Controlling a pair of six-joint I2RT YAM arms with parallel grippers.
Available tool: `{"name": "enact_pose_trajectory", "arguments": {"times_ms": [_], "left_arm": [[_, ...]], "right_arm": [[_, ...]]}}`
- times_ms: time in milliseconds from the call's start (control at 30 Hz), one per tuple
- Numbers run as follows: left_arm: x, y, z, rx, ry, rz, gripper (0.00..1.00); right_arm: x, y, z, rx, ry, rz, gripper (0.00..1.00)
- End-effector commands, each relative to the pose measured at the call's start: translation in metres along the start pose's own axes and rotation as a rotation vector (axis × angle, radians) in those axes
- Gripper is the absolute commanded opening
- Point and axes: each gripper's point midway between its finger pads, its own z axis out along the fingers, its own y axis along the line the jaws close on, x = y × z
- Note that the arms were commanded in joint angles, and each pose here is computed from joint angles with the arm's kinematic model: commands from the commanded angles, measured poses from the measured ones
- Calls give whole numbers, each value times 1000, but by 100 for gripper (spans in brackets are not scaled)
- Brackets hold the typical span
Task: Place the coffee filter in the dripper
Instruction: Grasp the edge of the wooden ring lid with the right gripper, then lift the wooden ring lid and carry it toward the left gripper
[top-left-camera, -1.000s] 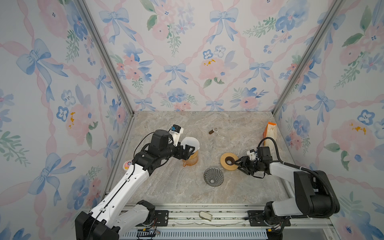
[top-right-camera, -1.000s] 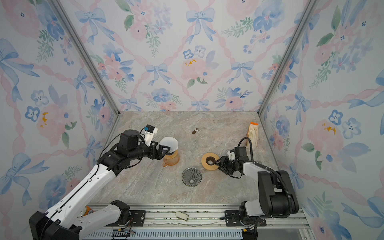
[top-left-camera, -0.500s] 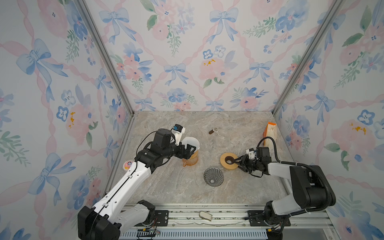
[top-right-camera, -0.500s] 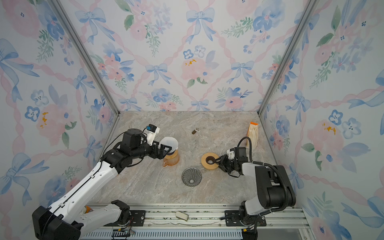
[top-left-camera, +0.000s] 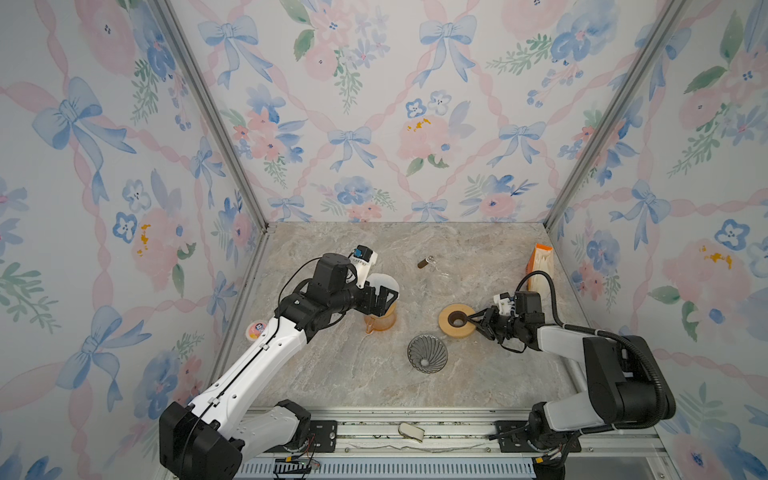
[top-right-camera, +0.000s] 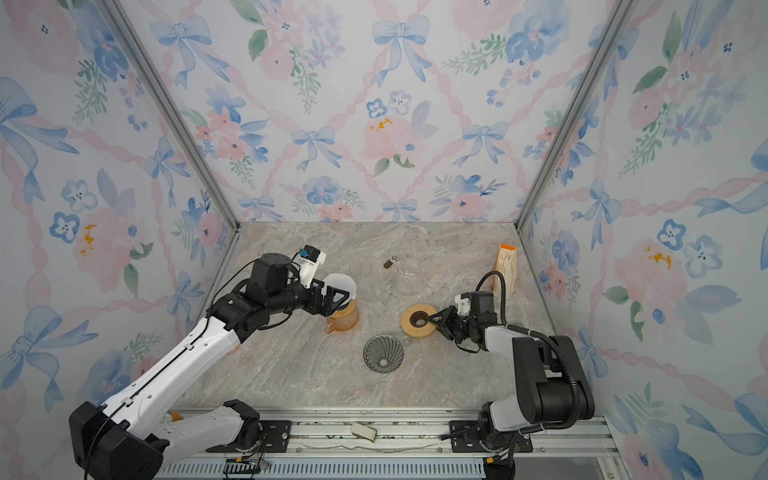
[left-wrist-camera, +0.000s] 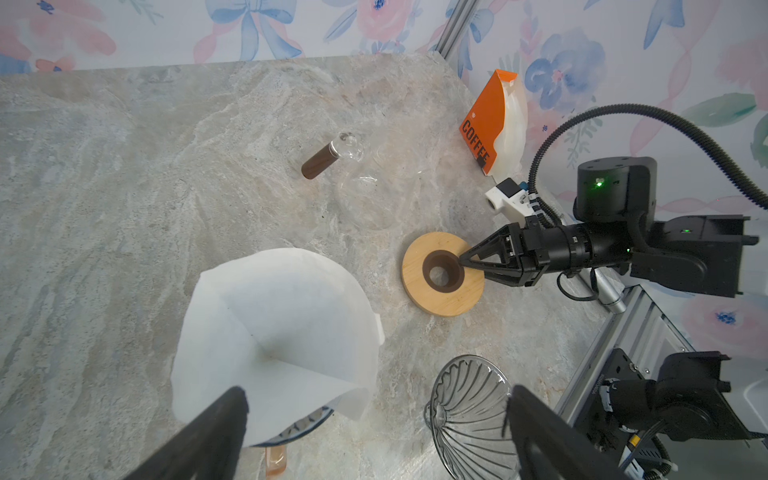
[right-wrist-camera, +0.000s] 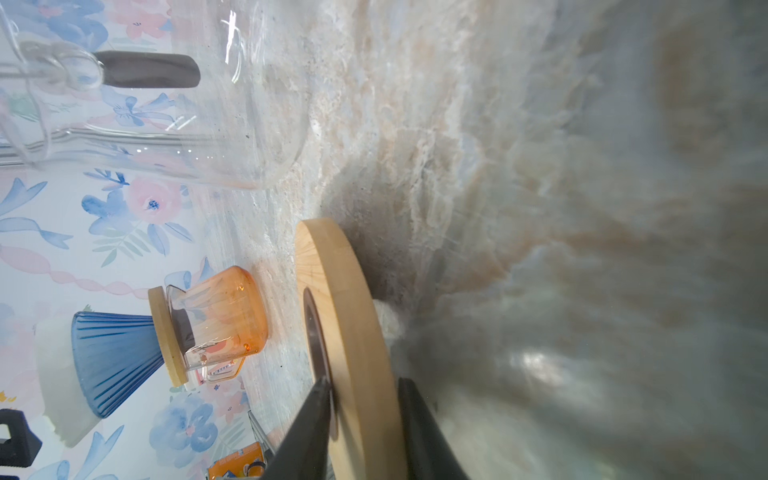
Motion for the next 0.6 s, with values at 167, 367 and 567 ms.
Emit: {"name": "enact_pose_trajectory", "arguments": {"times_ms": [167, 367, 567], "left_arm": [[-17, -11, 0, 11, -32, 31, 98], [-19, -11, 0, 3, -35, 29, 98], [-25, -22, 1, 25, -42, 47, 98]], "right_arm": [[-9, 20, -6, -7, 2, -65, 22], [-9, 33, -10, -24, -9, -109, 16], [-8, 58, -19, -53, -11, -197, 11]]}}
